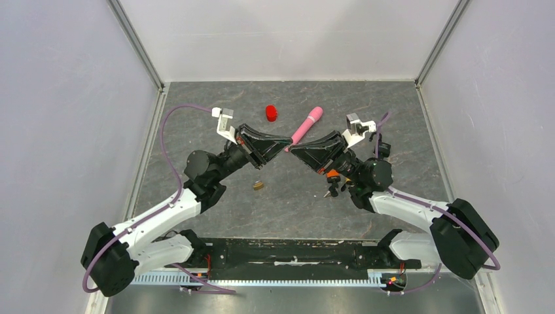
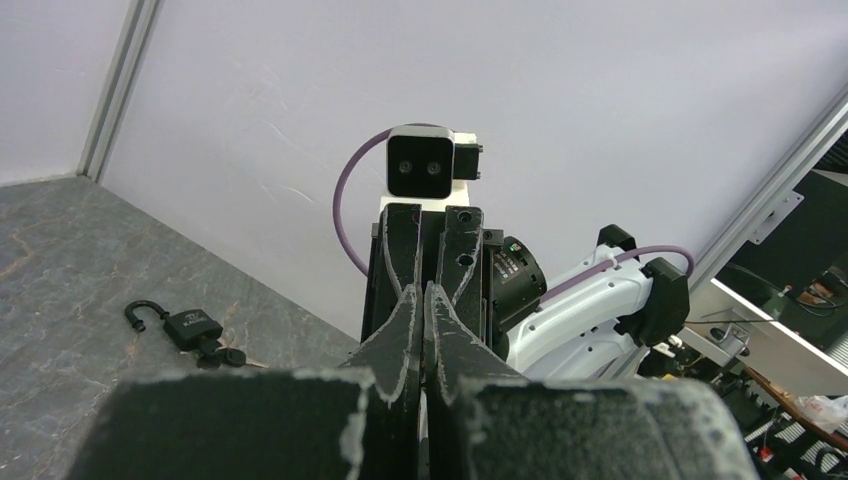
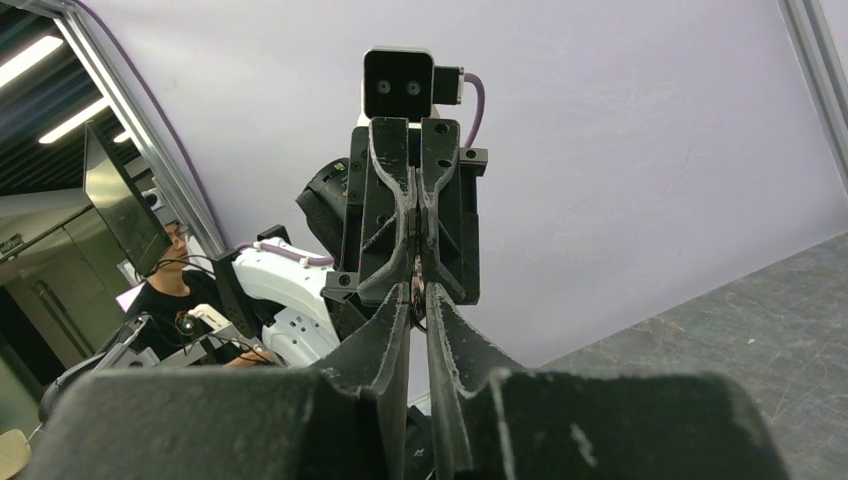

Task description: Unlock with the key

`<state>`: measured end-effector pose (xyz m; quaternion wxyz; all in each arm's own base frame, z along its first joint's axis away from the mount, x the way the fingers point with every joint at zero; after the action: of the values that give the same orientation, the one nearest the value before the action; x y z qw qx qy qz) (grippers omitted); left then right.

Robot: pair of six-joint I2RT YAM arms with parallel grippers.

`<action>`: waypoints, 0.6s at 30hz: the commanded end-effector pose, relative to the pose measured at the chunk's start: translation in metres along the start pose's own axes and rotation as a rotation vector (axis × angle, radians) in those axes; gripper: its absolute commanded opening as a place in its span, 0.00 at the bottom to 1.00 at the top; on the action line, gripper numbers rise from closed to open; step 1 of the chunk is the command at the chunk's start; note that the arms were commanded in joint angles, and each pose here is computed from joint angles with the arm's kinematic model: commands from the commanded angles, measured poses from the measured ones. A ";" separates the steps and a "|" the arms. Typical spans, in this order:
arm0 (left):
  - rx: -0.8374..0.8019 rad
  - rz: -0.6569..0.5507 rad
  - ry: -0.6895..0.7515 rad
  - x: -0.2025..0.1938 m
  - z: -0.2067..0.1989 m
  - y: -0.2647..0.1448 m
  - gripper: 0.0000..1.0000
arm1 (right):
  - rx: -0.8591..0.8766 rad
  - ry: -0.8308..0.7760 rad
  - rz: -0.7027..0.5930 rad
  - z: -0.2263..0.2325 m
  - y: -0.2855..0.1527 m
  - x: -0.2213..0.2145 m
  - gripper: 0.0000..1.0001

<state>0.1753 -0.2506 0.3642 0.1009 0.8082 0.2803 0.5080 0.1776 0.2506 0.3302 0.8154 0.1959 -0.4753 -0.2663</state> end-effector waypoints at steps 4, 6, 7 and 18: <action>-0.025 -0.035 -0.019 0.000 -0.006 0.003 0.02 | 0.065 -0.030 -0.065 0.012 0.003 0.011 0.14; -0.021 -0.036 -0.017 -0.001 -0.005 0.003 0.02 | 0.067 -0.029 -0.066 0.013 0.004 0.011 0.14; -0.019 -0.037 -0.016 -0.001 -0.005 0.003 0.02 | 0.068 -0.029 -0.066 0.013 0.004 0.011 0.13; 0.011 -0.026 0.009 -0.007 -0.001 0.002 0.02 | 0.076 -0.024 -0.080 0.016 0.004 0.014 0.17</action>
<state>0.1740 -0.2542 0.3655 0.1065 0.8070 0.2920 0.5021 0.1769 0.2494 0.3338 0.8125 0.2072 -0.4723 -0.2716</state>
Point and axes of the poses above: each gripper's point midway between its finger pads, its own y axis out along the fingers, its own z axis along the line the jaws close on, x = y × z, the point moved 6 cm from there along -y, back along the fingers, and after that the axes turned 2 degrees about y, right-handed, at the moved point
